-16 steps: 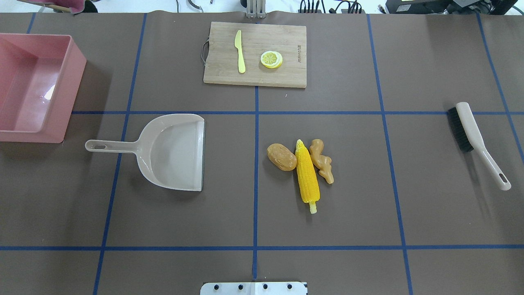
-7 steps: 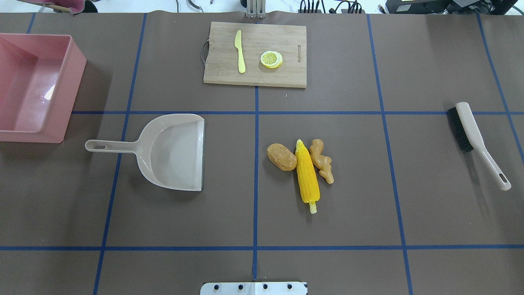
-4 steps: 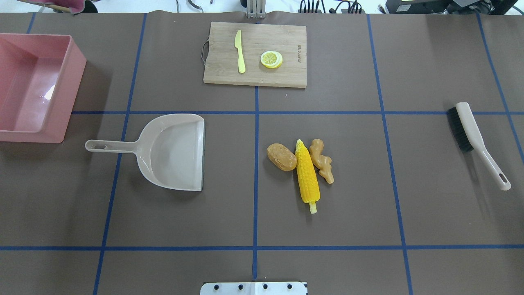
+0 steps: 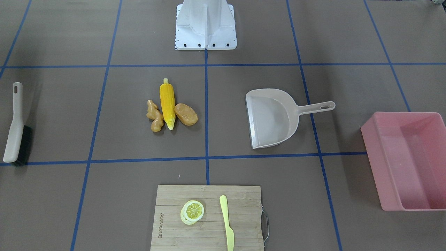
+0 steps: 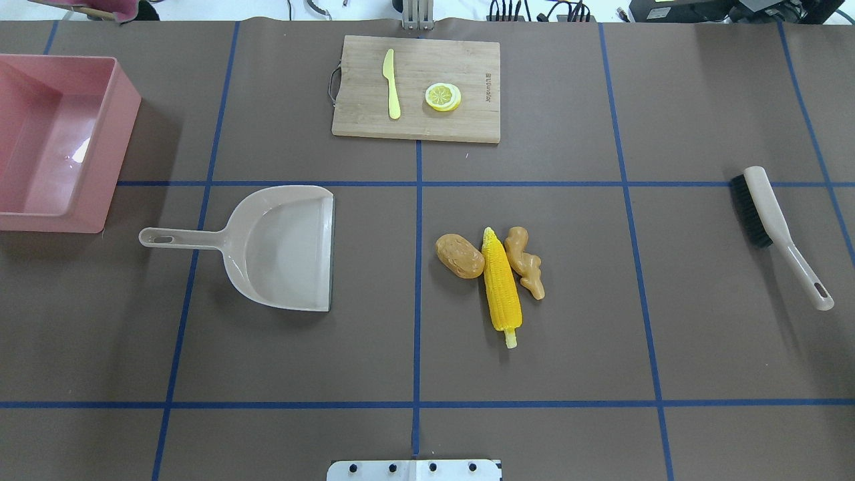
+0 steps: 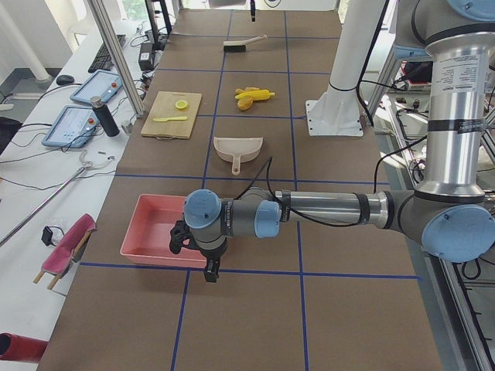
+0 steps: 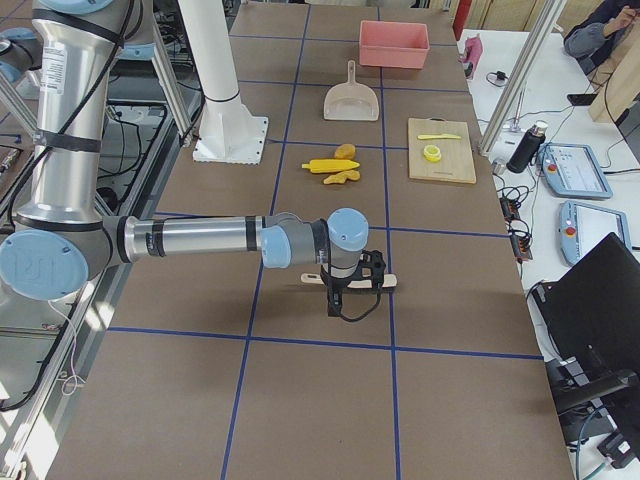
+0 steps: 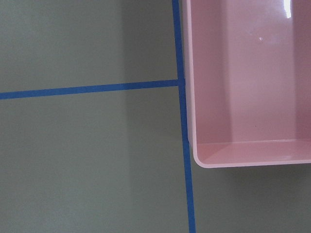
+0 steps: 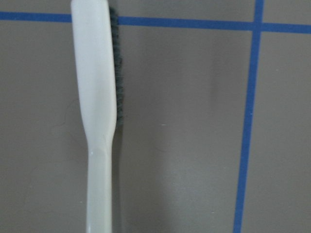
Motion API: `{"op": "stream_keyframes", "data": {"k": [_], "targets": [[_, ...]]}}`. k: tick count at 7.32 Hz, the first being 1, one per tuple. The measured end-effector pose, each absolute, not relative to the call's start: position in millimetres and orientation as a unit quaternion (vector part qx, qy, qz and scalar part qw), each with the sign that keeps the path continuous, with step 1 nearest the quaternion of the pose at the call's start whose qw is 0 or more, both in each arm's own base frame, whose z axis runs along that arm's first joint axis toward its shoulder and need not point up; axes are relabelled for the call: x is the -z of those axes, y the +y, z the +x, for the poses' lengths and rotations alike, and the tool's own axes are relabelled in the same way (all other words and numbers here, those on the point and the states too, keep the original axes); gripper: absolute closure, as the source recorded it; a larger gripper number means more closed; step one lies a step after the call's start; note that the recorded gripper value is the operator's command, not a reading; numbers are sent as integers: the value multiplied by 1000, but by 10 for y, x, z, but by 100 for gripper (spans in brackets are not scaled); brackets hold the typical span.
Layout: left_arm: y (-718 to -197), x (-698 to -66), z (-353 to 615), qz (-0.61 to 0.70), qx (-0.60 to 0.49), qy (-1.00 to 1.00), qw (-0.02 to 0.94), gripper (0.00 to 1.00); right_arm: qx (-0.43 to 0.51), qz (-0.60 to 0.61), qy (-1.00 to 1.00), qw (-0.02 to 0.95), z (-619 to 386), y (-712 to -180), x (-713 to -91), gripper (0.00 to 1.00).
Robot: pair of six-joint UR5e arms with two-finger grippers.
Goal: Sweep and dump trash into bin
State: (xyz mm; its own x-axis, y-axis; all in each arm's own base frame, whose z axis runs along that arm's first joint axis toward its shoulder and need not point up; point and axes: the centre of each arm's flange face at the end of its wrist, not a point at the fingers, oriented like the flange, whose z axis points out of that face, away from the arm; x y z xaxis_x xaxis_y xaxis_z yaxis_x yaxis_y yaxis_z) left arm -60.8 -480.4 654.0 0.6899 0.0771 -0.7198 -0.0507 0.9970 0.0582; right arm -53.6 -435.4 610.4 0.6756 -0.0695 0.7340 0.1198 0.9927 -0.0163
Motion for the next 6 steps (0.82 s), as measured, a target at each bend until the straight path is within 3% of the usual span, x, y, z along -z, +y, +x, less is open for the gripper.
{"op": "stream_keyframes", "data": {"k": [3, 6], "targets": [[-4840, -6449, -603, 20, -37, 392, 919, 0, 83, -64, -394, 913, -1141, -4458, -6113, 0], [-4902, -5788, -564, 29, -47, 388, 920, 0, 102, -85, -384, 914, -1578, -4572, -6155, 0]]}}
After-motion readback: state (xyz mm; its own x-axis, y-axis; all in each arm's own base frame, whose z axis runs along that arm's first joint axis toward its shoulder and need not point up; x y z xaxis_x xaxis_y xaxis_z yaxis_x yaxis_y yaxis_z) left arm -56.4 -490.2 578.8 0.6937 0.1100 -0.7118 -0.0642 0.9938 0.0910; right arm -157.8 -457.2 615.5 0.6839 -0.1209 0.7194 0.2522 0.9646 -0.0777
